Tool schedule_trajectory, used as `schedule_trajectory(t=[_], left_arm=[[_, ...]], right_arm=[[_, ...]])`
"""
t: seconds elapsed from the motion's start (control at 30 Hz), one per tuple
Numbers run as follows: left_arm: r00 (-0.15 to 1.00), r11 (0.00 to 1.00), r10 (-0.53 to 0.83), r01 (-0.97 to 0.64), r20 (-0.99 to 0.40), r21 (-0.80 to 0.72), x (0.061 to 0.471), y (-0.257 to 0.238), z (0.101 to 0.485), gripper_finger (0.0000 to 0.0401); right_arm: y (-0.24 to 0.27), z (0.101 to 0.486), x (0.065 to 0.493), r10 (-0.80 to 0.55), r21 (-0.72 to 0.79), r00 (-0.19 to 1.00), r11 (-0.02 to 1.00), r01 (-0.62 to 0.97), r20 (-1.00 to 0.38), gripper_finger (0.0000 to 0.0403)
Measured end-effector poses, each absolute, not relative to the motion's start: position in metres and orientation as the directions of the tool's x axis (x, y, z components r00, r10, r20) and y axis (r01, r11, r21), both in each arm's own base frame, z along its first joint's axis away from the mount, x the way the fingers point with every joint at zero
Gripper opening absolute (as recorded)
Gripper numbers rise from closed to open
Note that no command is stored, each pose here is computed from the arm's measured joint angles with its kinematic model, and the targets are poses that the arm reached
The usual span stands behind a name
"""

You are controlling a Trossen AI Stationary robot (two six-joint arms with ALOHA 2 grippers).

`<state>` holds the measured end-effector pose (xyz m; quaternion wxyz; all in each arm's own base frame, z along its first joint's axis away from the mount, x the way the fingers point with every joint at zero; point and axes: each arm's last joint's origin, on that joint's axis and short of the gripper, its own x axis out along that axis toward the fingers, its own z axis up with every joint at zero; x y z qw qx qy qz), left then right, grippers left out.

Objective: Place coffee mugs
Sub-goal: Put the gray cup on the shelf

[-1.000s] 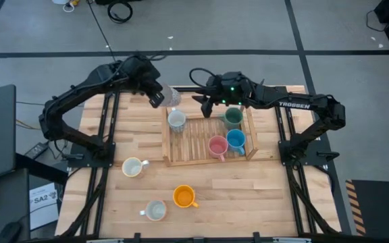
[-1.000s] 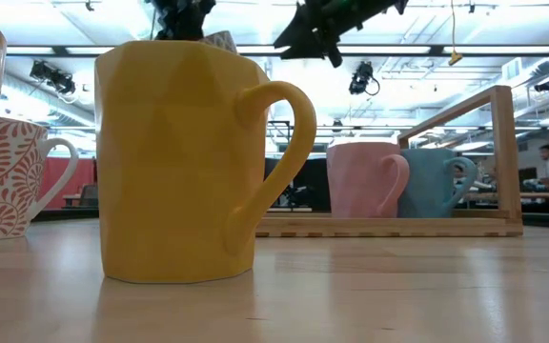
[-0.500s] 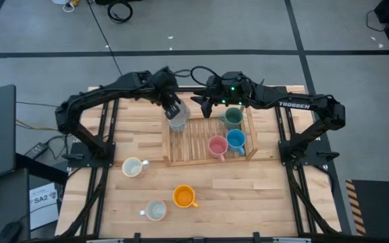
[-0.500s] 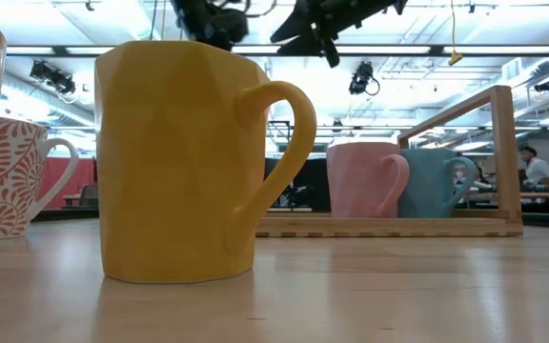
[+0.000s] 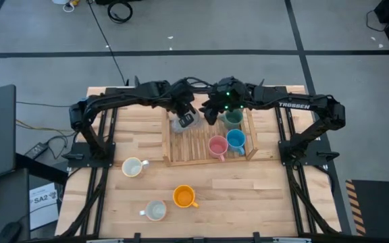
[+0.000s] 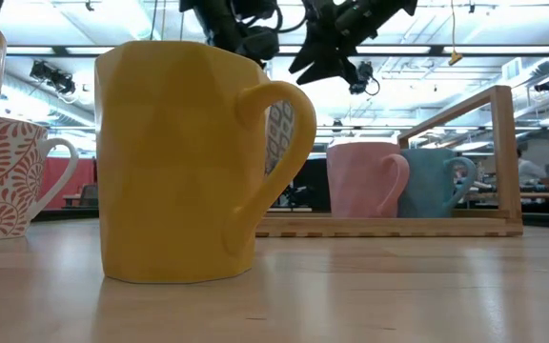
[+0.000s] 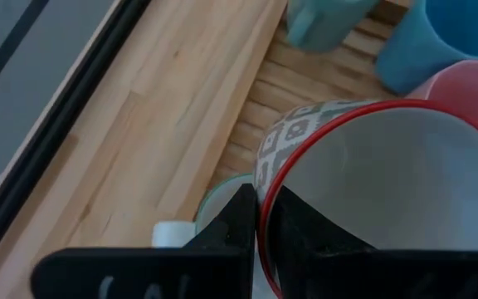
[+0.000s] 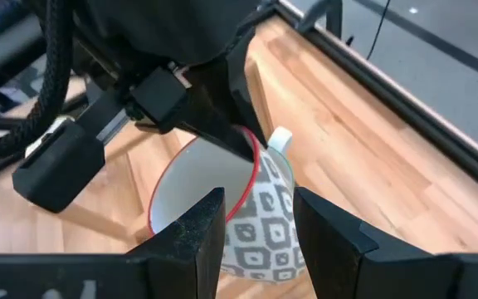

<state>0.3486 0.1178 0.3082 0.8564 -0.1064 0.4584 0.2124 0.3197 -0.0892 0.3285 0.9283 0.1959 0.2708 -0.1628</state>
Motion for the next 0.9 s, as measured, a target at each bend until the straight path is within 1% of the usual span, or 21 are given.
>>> schedule_trajectory(t=[0.37, 0.63, 0.8, 0.9], left_arm=[[0.483, 0.892, 0.261, -0.451, -0.836, 0.018, 0.348, 0.114, 0.308, 0.0027], [0.454, 0.892, 0.259, -0.452, -0.852, 0.03, 0.345, 0.114, 0.307, 0.0027], [0.402, 0.869, 0.323, -0.485, -0.857, 0.1, 0.34, 0.116, 0.308, 0.0027], [0.389, 0.856, 0.348, -0.504, -0.853, 0.119, 0.338, 0.12, 0.309, 0.0027]], right_arm=[[-0.086, 0.329, 0.321, -0.194, 0.268, 0.805, 0.878, 0.398, -0.561, 0.015], [-0.086, 0.329, 0.321, -0.194, 0.266, 0.805, 0.879, 0.397, -0.561, 0.015], [-0.086, 0.329, 0.321, -0.195, 0.265, 0.805, 0.878, 0.398, -0.561, 0.015], [-0.086, 0.329, 0.321, -0.196, 0.265, 0.804, 0.878, 0.399, -0.561, 0.015]])
